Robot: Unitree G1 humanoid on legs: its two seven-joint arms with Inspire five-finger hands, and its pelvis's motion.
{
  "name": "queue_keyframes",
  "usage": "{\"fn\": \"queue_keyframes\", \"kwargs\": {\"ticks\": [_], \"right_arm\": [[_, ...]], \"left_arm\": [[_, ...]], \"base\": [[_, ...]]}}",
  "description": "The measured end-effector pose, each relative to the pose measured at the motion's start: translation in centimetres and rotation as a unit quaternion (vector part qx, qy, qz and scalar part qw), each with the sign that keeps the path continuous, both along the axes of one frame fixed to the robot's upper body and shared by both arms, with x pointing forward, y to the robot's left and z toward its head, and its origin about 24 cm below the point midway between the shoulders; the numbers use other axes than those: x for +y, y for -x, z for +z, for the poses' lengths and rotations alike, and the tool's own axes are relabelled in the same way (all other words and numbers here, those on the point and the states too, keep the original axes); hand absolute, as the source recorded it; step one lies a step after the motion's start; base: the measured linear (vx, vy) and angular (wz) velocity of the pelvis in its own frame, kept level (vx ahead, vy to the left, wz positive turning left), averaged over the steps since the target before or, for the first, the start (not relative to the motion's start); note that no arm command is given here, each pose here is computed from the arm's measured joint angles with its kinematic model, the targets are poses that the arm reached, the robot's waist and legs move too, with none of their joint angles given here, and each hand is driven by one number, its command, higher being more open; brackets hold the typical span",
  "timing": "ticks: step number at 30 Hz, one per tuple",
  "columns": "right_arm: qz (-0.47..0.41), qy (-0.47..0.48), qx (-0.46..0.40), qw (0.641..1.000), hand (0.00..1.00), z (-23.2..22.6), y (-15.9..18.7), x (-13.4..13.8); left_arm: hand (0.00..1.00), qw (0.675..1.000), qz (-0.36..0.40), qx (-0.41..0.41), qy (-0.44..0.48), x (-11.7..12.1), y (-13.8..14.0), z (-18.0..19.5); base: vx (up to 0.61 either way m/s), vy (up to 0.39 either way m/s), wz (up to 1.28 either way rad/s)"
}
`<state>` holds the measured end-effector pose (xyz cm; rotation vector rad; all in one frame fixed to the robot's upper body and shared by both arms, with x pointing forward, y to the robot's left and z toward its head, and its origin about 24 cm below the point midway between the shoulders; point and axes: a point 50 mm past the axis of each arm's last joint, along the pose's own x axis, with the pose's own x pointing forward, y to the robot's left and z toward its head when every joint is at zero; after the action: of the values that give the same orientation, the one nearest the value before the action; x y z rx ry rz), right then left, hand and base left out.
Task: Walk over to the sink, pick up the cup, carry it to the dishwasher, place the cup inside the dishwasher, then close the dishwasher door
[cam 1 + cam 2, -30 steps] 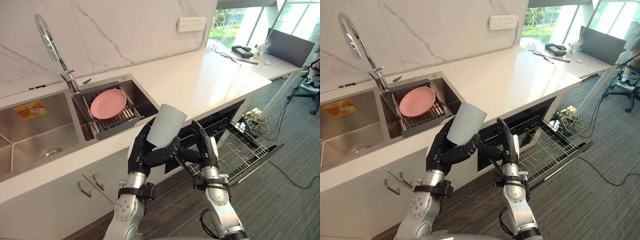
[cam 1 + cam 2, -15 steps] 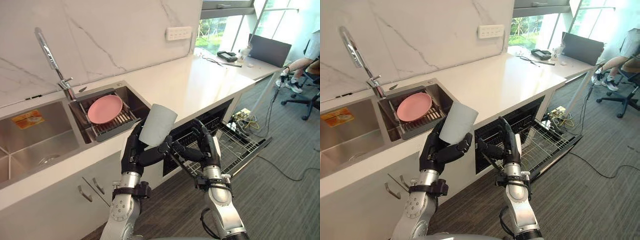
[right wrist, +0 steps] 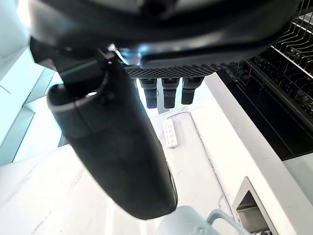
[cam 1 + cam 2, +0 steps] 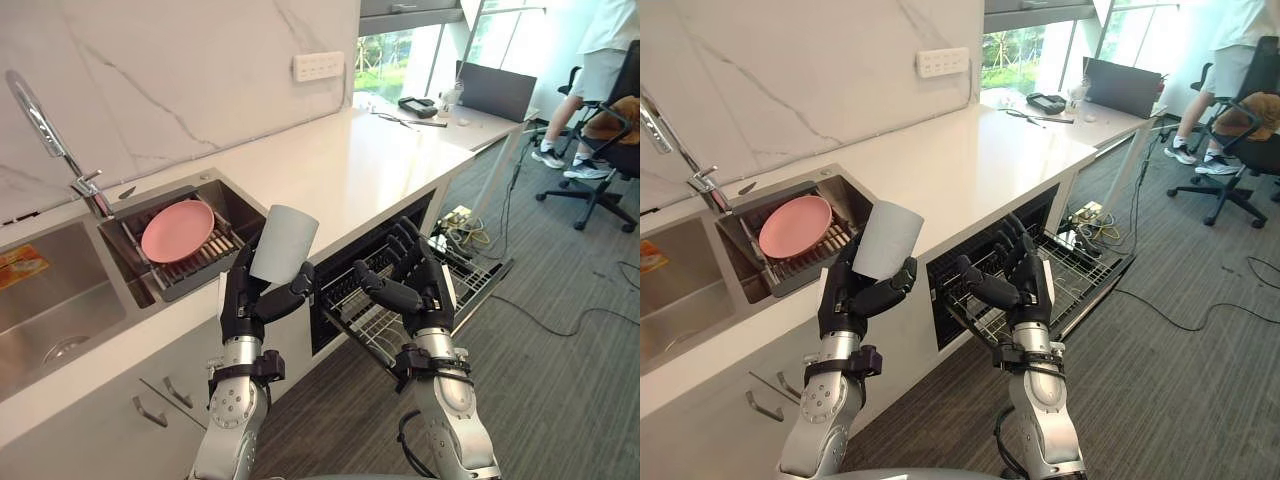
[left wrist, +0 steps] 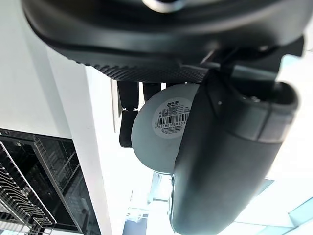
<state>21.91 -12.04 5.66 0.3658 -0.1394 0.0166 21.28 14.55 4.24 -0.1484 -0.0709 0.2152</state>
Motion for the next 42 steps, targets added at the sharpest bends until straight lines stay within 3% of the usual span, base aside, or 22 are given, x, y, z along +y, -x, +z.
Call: {"fn": "queue_keyframes", "kwargs": {"ticks": [15, 24, 33, 42], "right_arm": [[0.047, -0.145, -0.033, 0.988, 0.90, 1.4, 0.3, 0.5], [0.071, -0.150, -0.027, 0.986, 0.90, 1.2, 0.4, 1.7], [0.058, -0.128, -0.006, 0.990, 0.90, 0.4, 0.2, 1.8], [0.051, -0.115, -0.024, 0.992, 0.90, 1.2, -0.4, 1.9]], "left_arm": [[0.30, 0.999, 0.029, 0.026, -0.003, 0.5, -1.3, -1.1], [0.30, 0.999, -0.051, 0.018, -0.001, -3.1, -1.3, -0.8], [0.30, 0.988, -0.143, -0.048, -0.020, -6.8, -1.7, 1.9], [0.30, 0.985, -0.153, -0.072, -0.030, -7.1, -1.9, 3.0]], "base": [[-0.01, -0.033, -0.04], [-0.02, -0.035, 0.05], [-0.03, -0.036, 0.04], [0.00, 0.000, 0.00]]}}
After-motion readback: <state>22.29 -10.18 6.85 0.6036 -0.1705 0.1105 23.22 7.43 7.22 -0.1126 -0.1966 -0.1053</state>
